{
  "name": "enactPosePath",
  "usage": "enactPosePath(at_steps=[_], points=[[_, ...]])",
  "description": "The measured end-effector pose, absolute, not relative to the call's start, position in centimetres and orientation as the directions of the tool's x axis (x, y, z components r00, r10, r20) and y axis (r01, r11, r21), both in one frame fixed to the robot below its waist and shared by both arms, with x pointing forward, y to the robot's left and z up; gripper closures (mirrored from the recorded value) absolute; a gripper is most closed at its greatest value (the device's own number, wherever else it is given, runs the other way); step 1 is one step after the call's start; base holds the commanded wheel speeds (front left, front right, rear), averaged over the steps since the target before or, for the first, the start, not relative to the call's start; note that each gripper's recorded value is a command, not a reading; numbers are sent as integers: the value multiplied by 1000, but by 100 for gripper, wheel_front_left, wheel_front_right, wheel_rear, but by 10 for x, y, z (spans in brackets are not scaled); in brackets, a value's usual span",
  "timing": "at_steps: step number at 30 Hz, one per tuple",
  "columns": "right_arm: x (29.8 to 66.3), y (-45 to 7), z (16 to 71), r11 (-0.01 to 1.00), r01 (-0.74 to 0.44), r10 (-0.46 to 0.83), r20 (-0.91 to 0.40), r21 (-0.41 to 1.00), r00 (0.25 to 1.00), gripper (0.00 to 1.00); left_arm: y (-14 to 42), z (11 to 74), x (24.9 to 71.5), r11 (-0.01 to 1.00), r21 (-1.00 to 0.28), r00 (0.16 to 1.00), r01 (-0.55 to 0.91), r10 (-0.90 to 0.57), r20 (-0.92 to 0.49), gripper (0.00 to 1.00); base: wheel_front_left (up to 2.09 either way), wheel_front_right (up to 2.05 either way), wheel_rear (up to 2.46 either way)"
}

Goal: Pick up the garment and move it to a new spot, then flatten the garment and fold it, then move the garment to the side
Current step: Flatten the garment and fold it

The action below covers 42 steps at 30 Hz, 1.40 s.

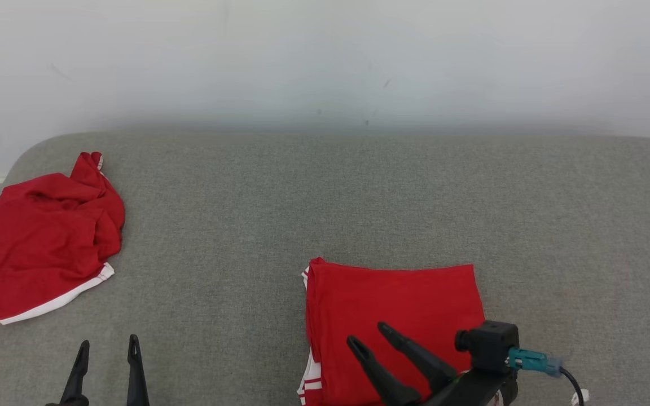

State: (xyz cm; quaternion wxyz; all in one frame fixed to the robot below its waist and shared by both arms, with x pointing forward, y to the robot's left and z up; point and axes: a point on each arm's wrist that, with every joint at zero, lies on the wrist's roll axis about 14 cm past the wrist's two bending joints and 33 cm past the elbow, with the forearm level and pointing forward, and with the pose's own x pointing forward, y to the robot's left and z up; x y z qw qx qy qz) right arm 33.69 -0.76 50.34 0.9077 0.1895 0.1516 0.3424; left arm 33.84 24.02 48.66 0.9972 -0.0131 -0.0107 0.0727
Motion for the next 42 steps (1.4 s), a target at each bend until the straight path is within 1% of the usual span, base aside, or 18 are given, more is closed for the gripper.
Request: enactPosePath(at_steps=[3, 7, 13, 14, 15, 18, 20, 23, 28, 31, 36, 42], points=[[342, -16, 521, 699, -562, 657, -85, 442, 749, 0, 237, 488, 340, 991, -28, 991, -133, 133, 25, 0, 0, 0, 0], [355, -40, 544, 738, -529, 578, 11, 418, 816, 0, 234, 490, 342, 992, -27, 992, -121, 122, 32, 0, 0, 0, 0], [372, -93, 566, 820, -412, 398, 121, 397, 909, 0, 228, 493, 345, 995, -19, 994, -102, 103, 40, 0, 0, 0, 0], [374, -103, 569, 837, -390, 368, 134, 384, 920, 0, 227, 494, 345, 995, -17, 994, -98, 99, 42, 0, 0, 0, 0], [376, -121, 572, 864, -344, 307, 157, 367, 939, 0, 225, 494, 347, 996, -12, 995, -88, 89, 45, 0, 0, 0, 0], [375, -146, 573, 910, -281, 235, 179, 305, 955, 0, 221, 496, 349, 997, -7, 996, -74, 74, 48, 0, 0, 0, 0], [373, -161, 568, 928, -233, 186, 179, 290, 966, 0, 217, 497, 351, 998, -3, 997, -63, 63, 53, 0, 0, 0, 0], [368, -178, 561, 958, -182, 145, 174, 220, 974, 0, 214, 499, 354, 999, 1, 997, -50, 50, 58, 0, 0, 0, 0], [359, -197, 548, 976, -113, 82, 169, 187, 982, 0, 208, 500, 357, 1000, 5, 998, -31, 30, 62, 0, 0, 0, 0], [354, -202, 537, 976, -87, 56, 155, 199, 986, 0, 205, 502, 359, 1000, 8, 998, -21, 20, 68, 0, 0, 0, 0], [350, -205, 525, 980, -70, 44, 134, 189, 990, 0, 201, 505, 359, 1000, 11, 997, -11, 10, 75, 0, 0, 0, 0], [348, -200, 512, 987, -74, 60, 99, 140, 993, 0, 199, 505, 358, 1000, 11, 997, -3, 2, 78, 0, 0, 0, 0]])
